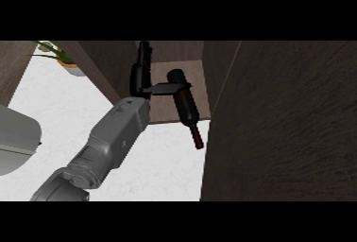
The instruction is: Pick up the wine, place it into the cabinet and close the cabinet
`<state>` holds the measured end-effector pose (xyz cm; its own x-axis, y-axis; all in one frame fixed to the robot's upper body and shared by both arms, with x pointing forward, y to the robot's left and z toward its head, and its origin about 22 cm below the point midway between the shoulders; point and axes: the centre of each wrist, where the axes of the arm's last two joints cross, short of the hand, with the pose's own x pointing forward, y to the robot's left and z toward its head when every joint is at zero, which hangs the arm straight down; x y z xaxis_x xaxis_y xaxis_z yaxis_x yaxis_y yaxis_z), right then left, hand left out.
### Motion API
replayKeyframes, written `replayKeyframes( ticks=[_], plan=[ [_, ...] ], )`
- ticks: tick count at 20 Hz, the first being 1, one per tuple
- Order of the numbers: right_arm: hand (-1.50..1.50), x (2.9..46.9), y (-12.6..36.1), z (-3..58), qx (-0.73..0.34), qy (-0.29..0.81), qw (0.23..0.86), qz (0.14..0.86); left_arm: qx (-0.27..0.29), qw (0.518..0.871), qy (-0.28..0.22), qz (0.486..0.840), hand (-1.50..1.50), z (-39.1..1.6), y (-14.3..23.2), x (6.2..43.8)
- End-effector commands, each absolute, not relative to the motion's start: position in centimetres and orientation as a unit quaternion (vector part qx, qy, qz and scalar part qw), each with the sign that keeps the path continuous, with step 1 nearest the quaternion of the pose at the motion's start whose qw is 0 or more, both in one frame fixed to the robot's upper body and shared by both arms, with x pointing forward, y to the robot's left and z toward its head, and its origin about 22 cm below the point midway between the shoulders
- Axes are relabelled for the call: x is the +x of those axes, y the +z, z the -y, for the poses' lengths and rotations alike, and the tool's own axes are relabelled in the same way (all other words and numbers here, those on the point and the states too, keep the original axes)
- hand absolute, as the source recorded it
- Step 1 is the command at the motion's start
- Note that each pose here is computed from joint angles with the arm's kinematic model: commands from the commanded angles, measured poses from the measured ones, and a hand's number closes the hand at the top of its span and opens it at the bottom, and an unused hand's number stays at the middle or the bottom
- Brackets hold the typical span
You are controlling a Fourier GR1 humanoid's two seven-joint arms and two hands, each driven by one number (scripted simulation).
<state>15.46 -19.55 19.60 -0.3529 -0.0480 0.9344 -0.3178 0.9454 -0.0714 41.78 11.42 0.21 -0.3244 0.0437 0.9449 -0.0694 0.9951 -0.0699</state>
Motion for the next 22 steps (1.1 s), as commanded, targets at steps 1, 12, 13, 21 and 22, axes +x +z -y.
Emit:
replayKeyframes(
  ticks=[1,12,13,21,22],
  plan=[
    [-1.5,14.4,19.8,20.0,0.108,0.107,0.559,0.815,-0.022,0.593,0.07,0.802,-1.5,-12.1,-0.9,41.2],
    [-1.5,15.8,20.2,18.8,0.124,0.115,0.555,0.815,-0.018,0.598,0.099,0.795,-1.5,-12.6,-3.3,39.4],
    [-1.5,13.9,19.9,20.2,0.111,0.115,0.557,0.815,-0.027,0.6,0.091,0.795,-1.5,-12.0,-2.5,39.7],
    [-1.5,15.1,20.1,19.9,0.09,0.1,0.56,0.817,-0.046,0.606,0.072,0.791,-1.5,-8.1,-3.4,34.2],
    [-1.5,14.4,19.8,19.3,0.095,0.102,0.562,0.815,-0.059,0.606,0.067,0.79,-1.5,-7.5,-3.9,32.7]
  ],
)
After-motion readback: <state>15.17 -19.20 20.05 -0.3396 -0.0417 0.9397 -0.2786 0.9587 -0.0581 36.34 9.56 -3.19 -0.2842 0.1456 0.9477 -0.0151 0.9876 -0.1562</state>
